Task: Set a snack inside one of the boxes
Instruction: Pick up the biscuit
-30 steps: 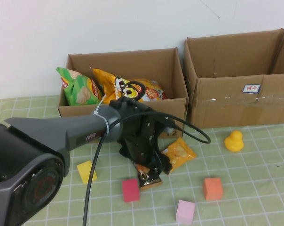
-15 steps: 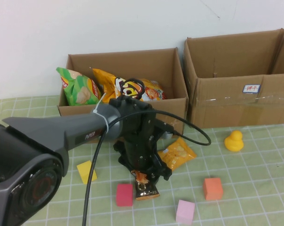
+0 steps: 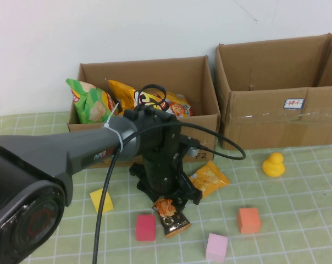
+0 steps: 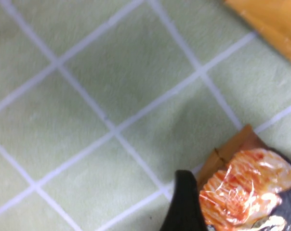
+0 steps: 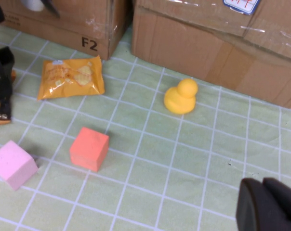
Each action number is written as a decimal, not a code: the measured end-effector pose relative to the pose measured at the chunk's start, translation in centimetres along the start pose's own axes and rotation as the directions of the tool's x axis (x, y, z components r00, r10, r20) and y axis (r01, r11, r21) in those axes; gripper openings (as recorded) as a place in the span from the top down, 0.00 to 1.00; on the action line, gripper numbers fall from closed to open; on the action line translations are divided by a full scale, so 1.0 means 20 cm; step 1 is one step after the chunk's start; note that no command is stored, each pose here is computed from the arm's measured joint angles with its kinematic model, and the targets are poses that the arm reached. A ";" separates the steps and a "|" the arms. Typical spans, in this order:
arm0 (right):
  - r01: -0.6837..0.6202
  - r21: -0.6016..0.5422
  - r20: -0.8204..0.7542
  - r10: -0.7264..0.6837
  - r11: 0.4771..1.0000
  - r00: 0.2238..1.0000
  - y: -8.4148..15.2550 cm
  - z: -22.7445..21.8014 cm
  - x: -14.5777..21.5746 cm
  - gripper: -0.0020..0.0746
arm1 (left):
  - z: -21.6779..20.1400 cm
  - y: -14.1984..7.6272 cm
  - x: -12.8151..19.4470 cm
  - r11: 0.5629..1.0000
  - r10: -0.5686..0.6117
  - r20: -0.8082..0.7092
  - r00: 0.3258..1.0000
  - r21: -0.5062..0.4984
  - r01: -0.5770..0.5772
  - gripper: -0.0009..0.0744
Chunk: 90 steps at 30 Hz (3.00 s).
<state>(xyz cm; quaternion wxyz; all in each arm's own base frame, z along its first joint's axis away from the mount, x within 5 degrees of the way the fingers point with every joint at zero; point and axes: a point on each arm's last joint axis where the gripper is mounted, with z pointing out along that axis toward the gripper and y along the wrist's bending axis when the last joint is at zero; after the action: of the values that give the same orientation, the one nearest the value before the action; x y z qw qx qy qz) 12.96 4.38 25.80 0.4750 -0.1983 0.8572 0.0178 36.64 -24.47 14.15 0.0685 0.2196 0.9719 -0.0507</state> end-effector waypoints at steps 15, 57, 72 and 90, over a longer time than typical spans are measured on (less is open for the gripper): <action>0.000 0.000 0.000 0.000 1.000 1.000 0.00 0.00 0.00 0.98 | 0.00 -0.04 0.01 0.998 -0.053 0.005 0.999 -0.021 0.053 0.37; 0.004 -0.002 -0.015 -0.004 1.000 1.000 0.00 0.01 0.03 0.98 | 0.03 -0.28 0.25 0.980 0.154 -0.172 0.973 -0.100 -0.173 0.35; 0.002 -0.006 -0.001 -0.002 1.000 1.000 0.01 0.01 0.02 0.98 | 0.12 -0.18 0.19 0.996 0.069 -0.120 0.990 -0.045 -0.075 0.35; 0.002 -0.006 0.000 -0.002 1.000 1.000 0.01 0.01 0.02 0.98 | 0.11 -0.18 0.21 0.992 0.125 -0.189 0.974 0.020 -0.123 0.35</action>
<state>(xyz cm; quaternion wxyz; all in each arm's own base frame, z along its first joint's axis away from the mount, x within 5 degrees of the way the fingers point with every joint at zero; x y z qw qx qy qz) 12.88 4.40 25.25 0.4743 -0.2007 0.8570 0.0197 31.50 -26.27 11.60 -0.0222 0.2838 0.9582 -0.0293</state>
